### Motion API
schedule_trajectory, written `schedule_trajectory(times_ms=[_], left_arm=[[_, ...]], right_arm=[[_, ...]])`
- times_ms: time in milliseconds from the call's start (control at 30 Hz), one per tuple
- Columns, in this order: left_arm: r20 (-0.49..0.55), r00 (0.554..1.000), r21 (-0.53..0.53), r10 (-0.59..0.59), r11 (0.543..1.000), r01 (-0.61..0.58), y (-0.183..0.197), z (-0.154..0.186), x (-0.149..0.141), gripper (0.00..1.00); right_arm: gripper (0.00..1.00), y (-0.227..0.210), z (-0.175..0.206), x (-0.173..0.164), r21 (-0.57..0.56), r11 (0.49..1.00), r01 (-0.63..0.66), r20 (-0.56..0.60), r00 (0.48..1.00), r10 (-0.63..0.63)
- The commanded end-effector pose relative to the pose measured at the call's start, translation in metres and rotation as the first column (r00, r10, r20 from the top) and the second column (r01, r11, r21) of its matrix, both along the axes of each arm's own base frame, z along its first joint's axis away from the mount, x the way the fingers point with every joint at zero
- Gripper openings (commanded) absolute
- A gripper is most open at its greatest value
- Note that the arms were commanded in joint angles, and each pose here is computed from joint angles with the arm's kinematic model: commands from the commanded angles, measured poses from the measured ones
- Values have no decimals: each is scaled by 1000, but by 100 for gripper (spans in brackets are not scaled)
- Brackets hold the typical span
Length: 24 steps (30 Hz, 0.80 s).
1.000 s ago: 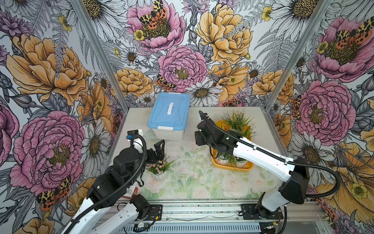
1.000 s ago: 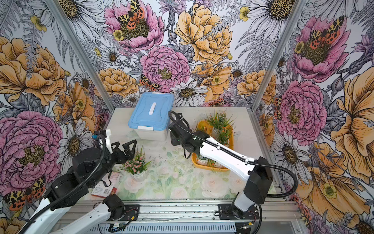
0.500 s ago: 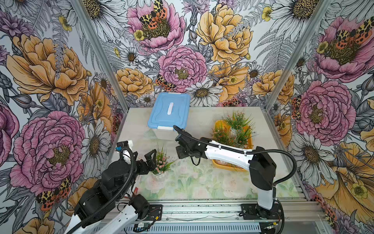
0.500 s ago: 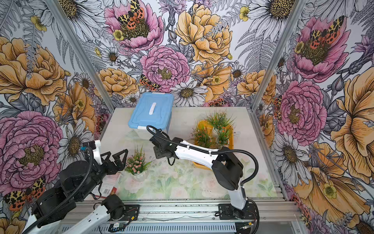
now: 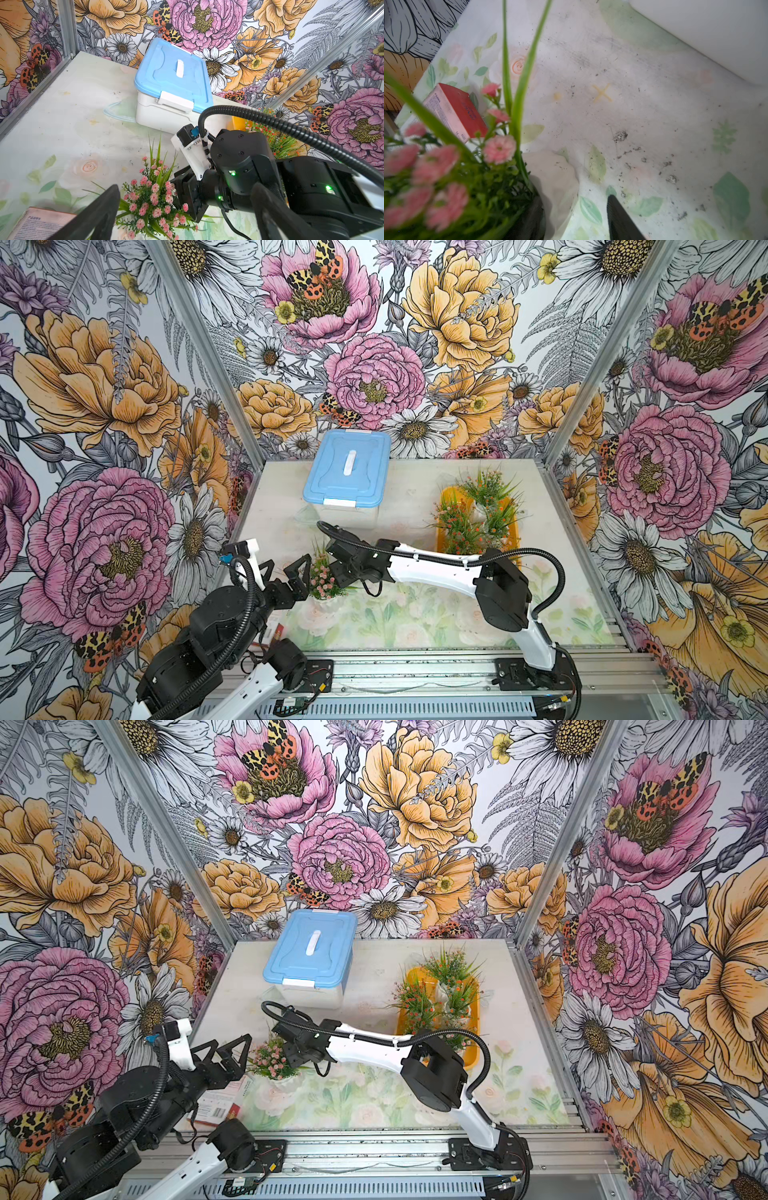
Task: Put the potted gypsophila into the storage box
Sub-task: Pick up the baby's breath potted plant from the center of the board.
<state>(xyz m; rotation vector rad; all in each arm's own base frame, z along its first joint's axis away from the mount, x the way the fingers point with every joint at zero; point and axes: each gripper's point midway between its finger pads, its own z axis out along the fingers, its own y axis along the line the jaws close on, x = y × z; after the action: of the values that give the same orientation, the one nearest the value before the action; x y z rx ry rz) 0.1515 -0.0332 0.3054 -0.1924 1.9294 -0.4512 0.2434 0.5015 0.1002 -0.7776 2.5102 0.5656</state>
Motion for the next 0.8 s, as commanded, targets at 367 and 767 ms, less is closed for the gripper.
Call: schedule_trajectory(times_ms=[367,767], left_arm=[[-1,1000,-6,5,1000,-5,5,0,-6,99],[3,1000,11,16,1000,-16,7,3,-4,99]], right_arm=[[38,3,-26,-5,-50,998,33,20,999,-32],[29,-1,-46,-5,-90,995,52,-8,999,-53]])
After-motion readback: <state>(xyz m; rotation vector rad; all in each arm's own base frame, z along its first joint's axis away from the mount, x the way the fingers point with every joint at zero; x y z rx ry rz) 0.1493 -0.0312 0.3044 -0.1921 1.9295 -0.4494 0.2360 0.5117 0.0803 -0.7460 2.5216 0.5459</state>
